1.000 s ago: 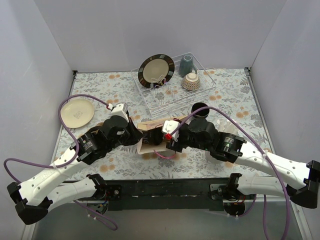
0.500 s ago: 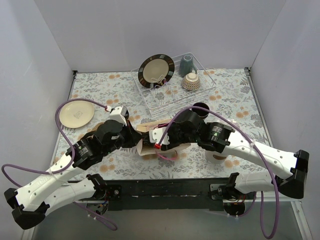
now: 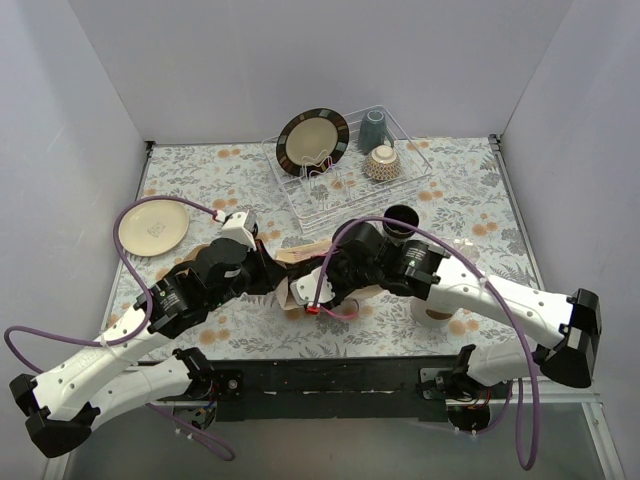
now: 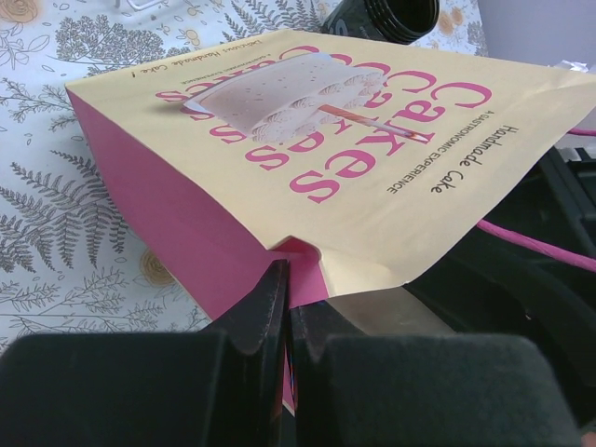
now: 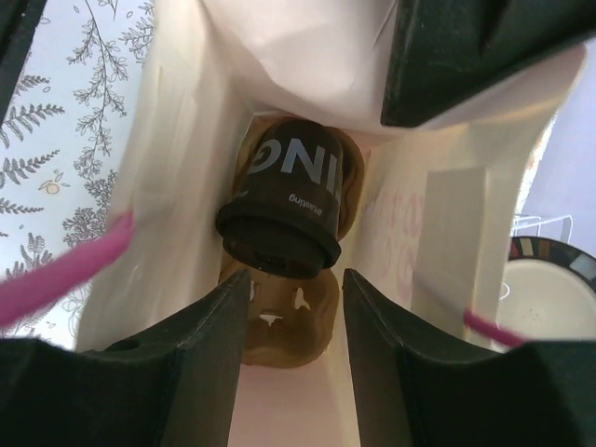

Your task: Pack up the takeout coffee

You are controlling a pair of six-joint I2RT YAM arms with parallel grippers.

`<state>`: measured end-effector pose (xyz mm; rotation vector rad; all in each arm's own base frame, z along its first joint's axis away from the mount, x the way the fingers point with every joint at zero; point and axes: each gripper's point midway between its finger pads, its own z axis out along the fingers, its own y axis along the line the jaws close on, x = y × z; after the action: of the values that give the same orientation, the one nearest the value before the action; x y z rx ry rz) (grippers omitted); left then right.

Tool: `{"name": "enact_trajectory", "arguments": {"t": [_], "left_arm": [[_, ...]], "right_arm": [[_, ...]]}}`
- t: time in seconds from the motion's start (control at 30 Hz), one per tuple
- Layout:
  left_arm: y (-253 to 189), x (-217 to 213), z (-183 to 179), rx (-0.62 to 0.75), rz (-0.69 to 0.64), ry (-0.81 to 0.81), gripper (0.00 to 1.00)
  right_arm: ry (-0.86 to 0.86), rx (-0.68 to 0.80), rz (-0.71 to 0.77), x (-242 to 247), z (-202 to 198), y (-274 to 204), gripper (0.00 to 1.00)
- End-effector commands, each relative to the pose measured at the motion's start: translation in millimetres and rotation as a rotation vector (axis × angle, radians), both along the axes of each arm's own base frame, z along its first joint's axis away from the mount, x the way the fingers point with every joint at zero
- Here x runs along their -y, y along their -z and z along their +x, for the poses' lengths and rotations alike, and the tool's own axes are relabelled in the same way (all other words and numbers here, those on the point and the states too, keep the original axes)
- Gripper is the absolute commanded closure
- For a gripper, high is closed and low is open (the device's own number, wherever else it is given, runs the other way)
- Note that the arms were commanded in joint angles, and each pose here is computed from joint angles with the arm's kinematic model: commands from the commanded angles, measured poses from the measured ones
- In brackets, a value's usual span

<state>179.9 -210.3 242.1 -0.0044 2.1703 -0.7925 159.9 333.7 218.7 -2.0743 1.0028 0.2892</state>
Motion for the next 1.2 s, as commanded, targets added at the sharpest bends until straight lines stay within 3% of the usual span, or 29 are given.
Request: {"name": "enact_trajectory", "arguments": {"t": [0.0, 0.1, 0.33, 0.63, 0.9, 1.17], "left_arm": [[-9.2, 2.3, -2.0, 0.026, -0.021, 0.027, 1.00], [-10.8, 3.5, -2.8, 0.034, -0.026, 0.039, 1.00], [-3.9, 2.5, -7.3, 0.030, -0.041, 0.048, 1.00], [-2.8, 10.6, -6.9, 0.028, -0.050, 0.077, 1.00], [-10.2, 18.7, -7.6, 0.046, -0.067, 0.117, 1.00], [-10.0, 13.3, -11.0, 0.056, -0.057, 0.123, 1.00]], "right_arm": [[-0.067, 0.053, -0.015, -12.1, 6.4, -7.9, 0.48], [-0.062, 0.076, -0.049, -15.5, 14.6, 3.8, 0.48], [-0.112, 0.112, -0.098, -20.6, 25.8, 21.9, 0.34], [-0.173, 0.178, -0.138, -24.2, 40.5, 40.9, 0.27], [-0.264, 0.289, -0.157, -33.7, 53.3, 37.5, 0.30], [-0.314, 0.283, -0.158, -39.7, 56.5, 52.1, 0.36]]}}
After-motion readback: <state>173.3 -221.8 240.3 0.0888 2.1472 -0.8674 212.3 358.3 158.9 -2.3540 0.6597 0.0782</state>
